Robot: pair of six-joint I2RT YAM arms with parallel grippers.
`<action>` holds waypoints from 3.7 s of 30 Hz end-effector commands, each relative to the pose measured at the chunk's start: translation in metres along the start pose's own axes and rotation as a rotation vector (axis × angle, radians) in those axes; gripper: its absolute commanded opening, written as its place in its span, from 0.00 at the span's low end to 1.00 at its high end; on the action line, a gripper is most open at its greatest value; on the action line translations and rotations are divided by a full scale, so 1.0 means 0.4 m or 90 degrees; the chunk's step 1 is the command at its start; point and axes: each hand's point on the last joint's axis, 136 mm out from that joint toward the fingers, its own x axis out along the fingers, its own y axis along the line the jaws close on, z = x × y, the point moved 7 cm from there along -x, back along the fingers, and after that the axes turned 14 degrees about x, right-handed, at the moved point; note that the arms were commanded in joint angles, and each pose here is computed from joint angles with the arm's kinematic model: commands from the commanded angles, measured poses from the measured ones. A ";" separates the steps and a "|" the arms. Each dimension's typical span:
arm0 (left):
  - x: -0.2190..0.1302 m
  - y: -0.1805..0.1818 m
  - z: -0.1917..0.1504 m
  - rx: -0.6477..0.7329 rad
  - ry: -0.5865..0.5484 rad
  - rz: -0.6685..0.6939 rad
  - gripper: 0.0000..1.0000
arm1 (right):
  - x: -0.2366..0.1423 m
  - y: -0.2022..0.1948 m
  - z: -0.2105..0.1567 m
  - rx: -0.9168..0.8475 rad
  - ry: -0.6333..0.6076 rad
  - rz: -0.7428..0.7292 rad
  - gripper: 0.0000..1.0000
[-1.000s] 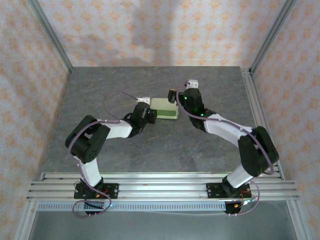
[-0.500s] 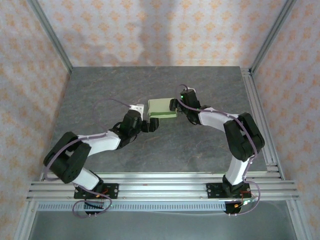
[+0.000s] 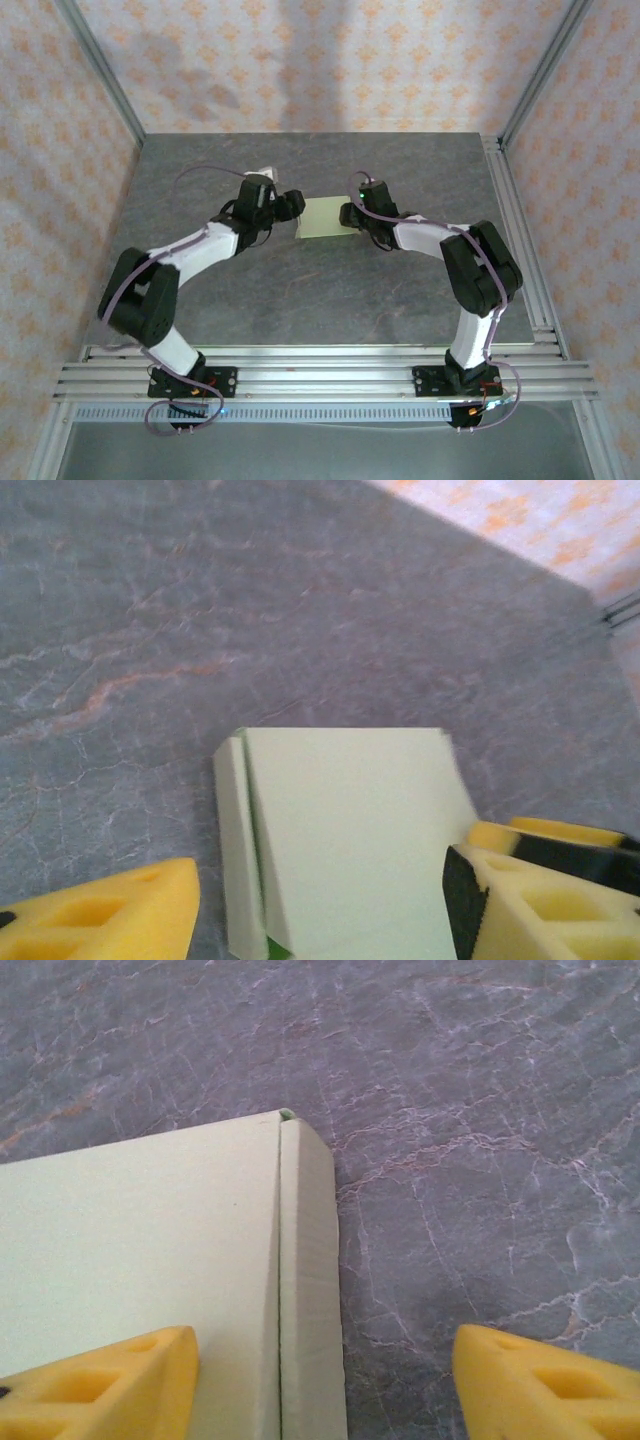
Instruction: Fold the paper box
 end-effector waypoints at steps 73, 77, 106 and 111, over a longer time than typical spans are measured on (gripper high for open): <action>0.125 0.127 -0.125 -0.115 0.163 -0.146 0.06 | -0.030 0.095 0.101 0.187 0.083 0.419 0.86; 0.125 0.129 -0.127 -0.114 0.165 -0.144 0.06 | -0.010 0.097 0.080 0.170 0.110 0.386 0.86; -0.063 0.030 -0.067 0.260 -0.022 0.017 0.78 | -0.075 0.089 0.114 0.194 0.107 0.369 0.36; -0.134 -0.044 -0.071 0.478 -0.097 0.132 0.96 | -0.128 0.090 0.135 0.194 0.100 0.372 0.35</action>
